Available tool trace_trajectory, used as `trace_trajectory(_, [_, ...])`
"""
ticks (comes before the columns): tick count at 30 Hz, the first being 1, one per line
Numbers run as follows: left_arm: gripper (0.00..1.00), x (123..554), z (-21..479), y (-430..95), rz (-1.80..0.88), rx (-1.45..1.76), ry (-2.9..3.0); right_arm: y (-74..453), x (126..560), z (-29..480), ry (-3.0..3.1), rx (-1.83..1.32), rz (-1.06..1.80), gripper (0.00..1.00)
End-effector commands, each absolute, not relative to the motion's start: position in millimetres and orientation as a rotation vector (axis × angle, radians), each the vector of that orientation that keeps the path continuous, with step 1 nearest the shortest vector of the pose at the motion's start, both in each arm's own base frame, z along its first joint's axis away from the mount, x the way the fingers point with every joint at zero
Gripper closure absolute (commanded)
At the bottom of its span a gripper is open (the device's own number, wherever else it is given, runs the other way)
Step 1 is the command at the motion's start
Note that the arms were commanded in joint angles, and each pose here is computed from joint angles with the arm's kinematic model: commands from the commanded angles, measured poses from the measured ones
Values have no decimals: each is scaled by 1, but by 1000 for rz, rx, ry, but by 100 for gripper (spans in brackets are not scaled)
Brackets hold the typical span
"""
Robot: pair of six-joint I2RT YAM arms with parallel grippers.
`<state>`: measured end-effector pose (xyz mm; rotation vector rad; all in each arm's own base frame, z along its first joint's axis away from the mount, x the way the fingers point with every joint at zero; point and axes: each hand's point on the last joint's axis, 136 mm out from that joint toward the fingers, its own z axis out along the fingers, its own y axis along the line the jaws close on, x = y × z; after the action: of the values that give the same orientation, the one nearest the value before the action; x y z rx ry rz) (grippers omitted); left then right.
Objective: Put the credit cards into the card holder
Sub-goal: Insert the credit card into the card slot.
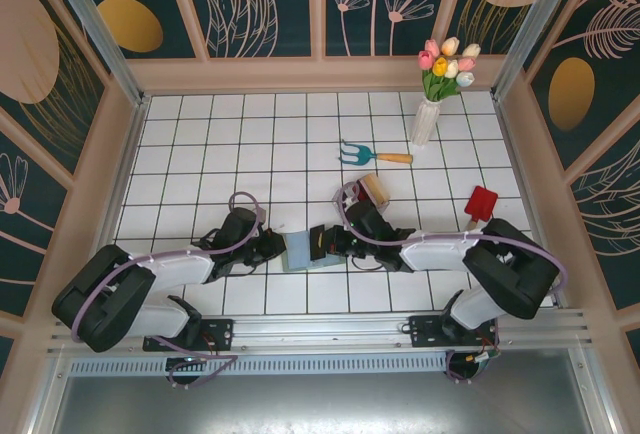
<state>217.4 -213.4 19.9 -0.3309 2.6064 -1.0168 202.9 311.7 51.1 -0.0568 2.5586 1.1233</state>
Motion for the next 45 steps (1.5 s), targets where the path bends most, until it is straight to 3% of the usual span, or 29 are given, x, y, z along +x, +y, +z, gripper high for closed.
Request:
trace_trajectory(1, [87,217,21,-212,-1001,-325,2607,312,201,41,2567,-38,1131,100])
trace_trajectory(18, [92,217,16,-205,-962,-390,2608,324,179,30,2624,-59,1251,100])
trace_trajectory(21, [81,217,16,-199,-923,-406,2607,321,179,33,2607,-34,1253,100])
trace_trajectory(25, [77,215,24,-196,-935,-403,2577,318,184,31,2589,-2,1238,100])
trace_trajectory(32, [84,208,19,-201,-989,-376,2598,325,186,24,2598,-2,1241,100])
trace_trajectory(45, [84,208,6,-203,-963,-373,2645,341,191,20,2597,10,1253,100])
